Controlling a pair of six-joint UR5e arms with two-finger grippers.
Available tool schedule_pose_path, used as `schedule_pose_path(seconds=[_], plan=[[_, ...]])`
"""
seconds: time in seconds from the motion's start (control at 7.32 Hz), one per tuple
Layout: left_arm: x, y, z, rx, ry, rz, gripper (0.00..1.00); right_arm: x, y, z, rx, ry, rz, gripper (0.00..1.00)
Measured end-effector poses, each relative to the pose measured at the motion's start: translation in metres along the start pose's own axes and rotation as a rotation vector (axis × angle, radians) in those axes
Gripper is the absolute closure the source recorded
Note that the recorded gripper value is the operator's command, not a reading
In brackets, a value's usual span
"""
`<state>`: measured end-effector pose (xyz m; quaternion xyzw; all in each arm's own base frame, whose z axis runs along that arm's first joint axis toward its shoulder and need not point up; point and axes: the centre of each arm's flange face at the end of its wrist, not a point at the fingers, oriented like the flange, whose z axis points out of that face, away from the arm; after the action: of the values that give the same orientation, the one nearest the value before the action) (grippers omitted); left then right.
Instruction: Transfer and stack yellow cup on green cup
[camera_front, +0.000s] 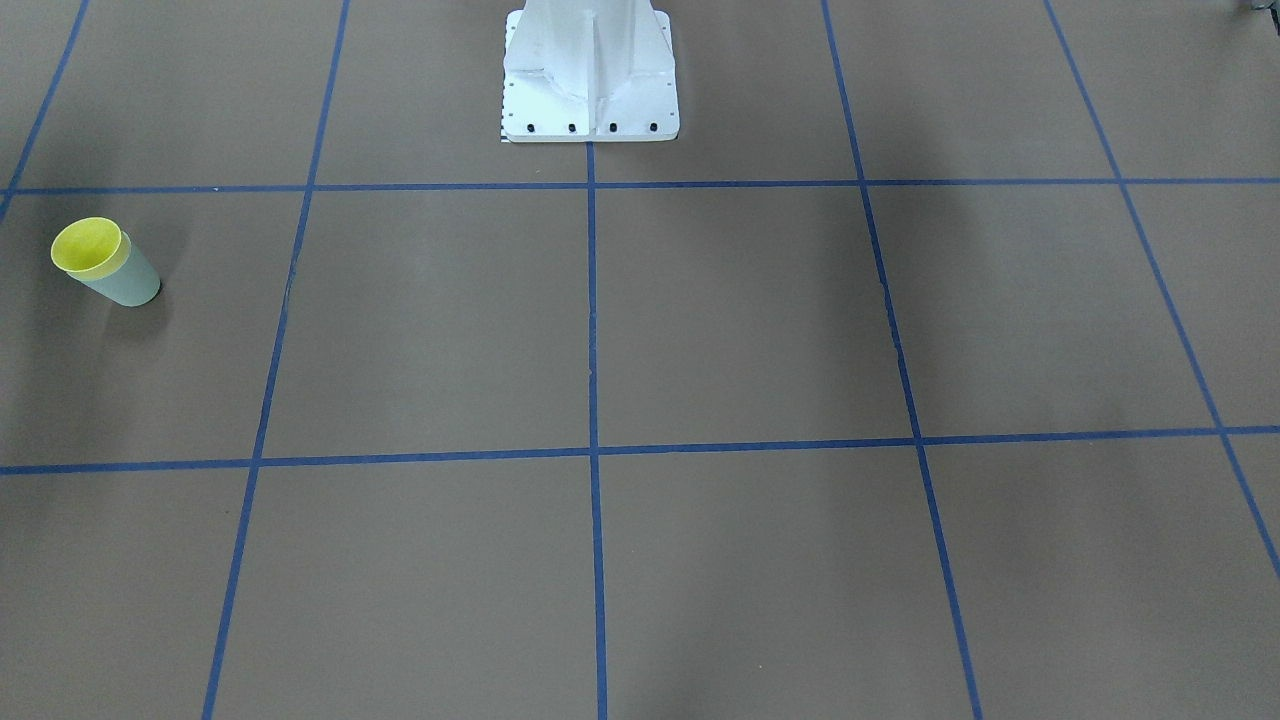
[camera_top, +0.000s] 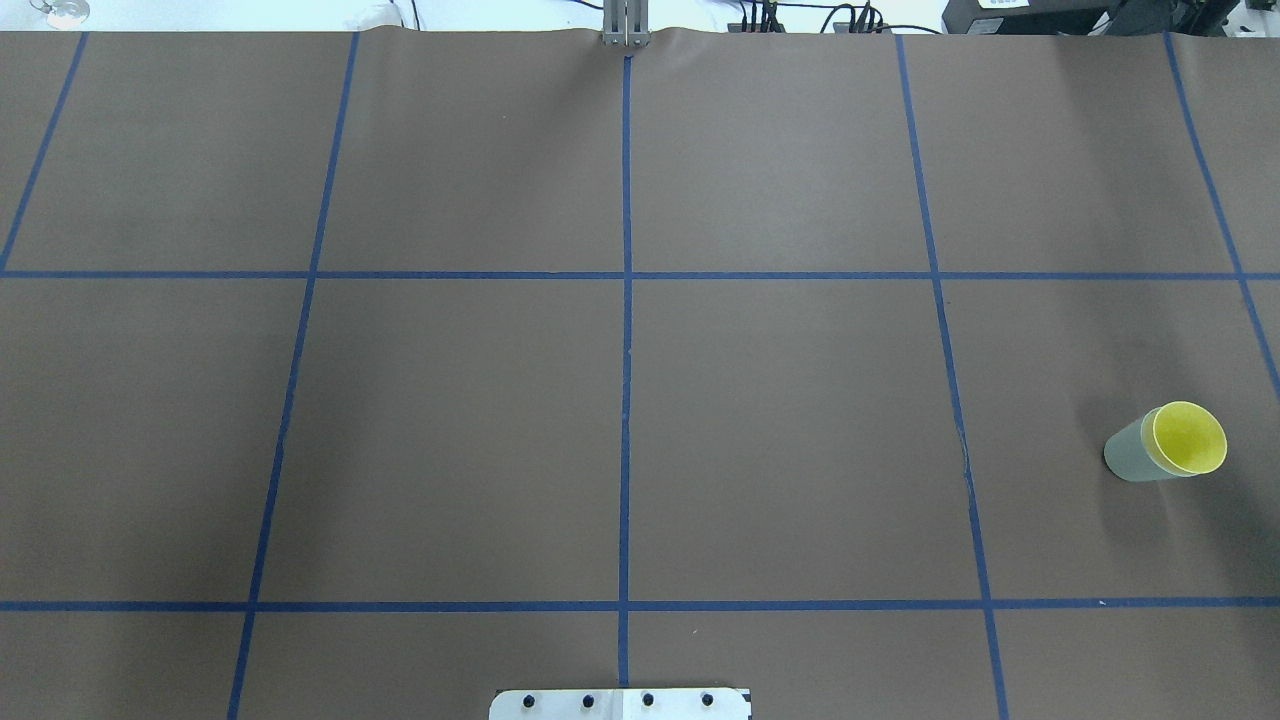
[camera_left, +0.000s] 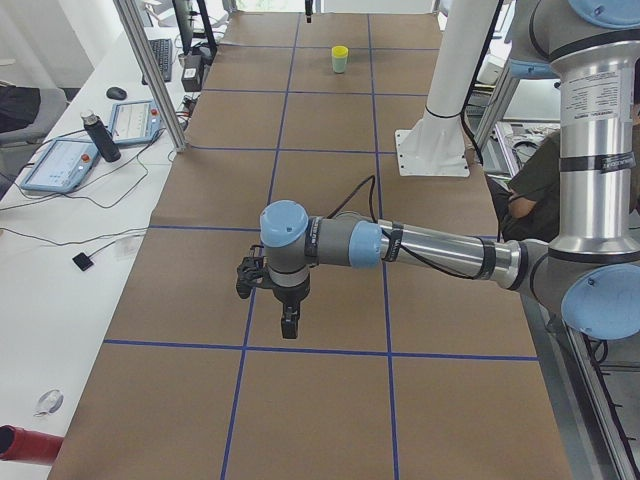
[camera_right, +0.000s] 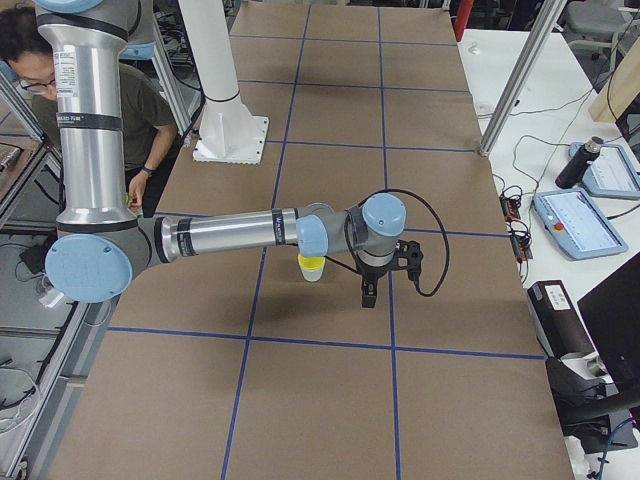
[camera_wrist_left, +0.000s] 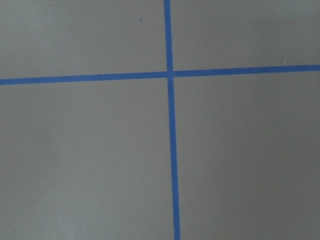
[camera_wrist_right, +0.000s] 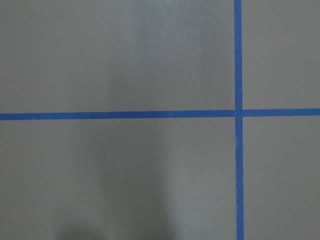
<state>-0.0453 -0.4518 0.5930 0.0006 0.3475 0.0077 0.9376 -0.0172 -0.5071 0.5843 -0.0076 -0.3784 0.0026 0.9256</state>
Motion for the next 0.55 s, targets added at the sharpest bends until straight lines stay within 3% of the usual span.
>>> schedule_pose_path(seconds=[0.27, 0.55], plan=[[0.004, 0.002, 0.002, -0.041, 0.062, -0.034, 0.00, 0.014, 0.004, -0.002, -0.010, 0.016, -0.063, 0.00], [0.006, 0.004, 0.004, -0.050, 0.075, -0.034, 0.00, 0.032, 0.022, 0.008, -0.033, 0.033, -0.053, 0.00]])
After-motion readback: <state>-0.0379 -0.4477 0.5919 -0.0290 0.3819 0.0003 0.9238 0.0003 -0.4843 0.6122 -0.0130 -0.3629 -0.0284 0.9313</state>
